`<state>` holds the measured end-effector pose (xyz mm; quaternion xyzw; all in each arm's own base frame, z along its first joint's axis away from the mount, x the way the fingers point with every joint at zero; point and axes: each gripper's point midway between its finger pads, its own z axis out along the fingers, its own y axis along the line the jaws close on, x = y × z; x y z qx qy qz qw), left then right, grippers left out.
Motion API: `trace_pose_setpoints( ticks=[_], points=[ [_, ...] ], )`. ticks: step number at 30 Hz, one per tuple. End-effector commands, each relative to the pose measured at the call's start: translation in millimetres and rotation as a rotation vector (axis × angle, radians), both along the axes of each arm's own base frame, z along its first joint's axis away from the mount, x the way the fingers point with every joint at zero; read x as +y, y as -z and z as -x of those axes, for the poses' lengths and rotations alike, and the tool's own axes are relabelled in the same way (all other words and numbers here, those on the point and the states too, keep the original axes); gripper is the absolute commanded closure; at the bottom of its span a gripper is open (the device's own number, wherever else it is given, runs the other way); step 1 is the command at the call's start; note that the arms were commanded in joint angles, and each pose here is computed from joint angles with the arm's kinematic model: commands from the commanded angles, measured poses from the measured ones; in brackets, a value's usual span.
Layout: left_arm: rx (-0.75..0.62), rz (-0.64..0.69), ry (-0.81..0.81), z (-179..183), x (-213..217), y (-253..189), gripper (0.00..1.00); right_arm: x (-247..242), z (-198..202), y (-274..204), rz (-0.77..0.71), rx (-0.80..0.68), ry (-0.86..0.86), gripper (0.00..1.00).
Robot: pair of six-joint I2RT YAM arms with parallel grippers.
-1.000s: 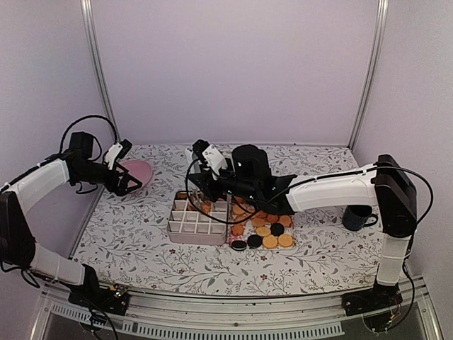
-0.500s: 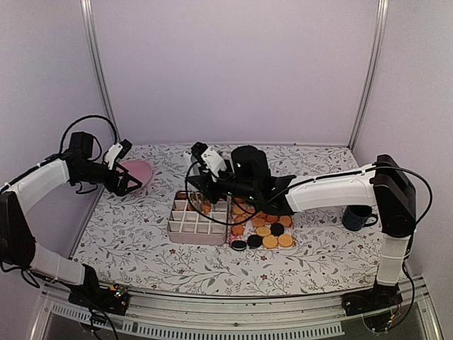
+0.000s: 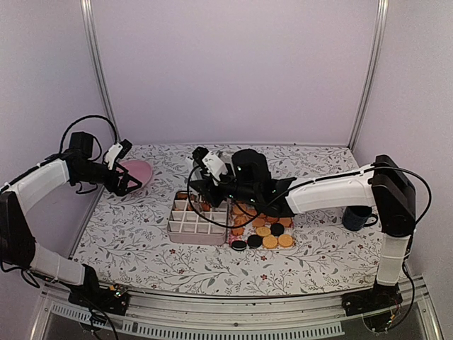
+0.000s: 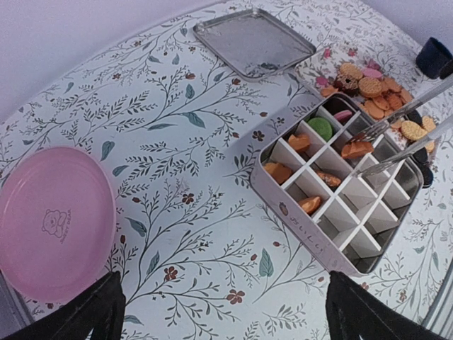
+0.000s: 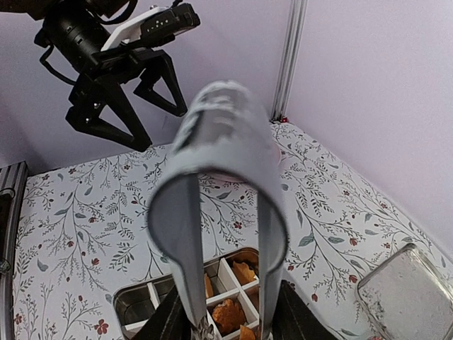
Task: Pack the cookies
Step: Adjust the fake cookies in the empty pocket of the box.
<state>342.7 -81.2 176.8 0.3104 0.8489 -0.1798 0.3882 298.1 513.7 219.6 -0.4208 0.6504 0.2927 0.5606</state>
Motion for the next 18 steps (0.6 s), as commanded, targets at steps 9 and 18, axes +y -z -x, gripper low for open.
trace_pose_setpoints(
  ticks=[9, 18],
  points=[
    [-0.031, -0.010, -0.002, 0, 3, -10, 0.01, -8, -5, -10, -0.017, -0.029, 0.038, 0.68],
    [-0.029, -0.007, -0.001, 0, 2, -10, 0.01, -26, -20, -48, -0.100, -0.067, 0.092, 0.67]
  ],
)
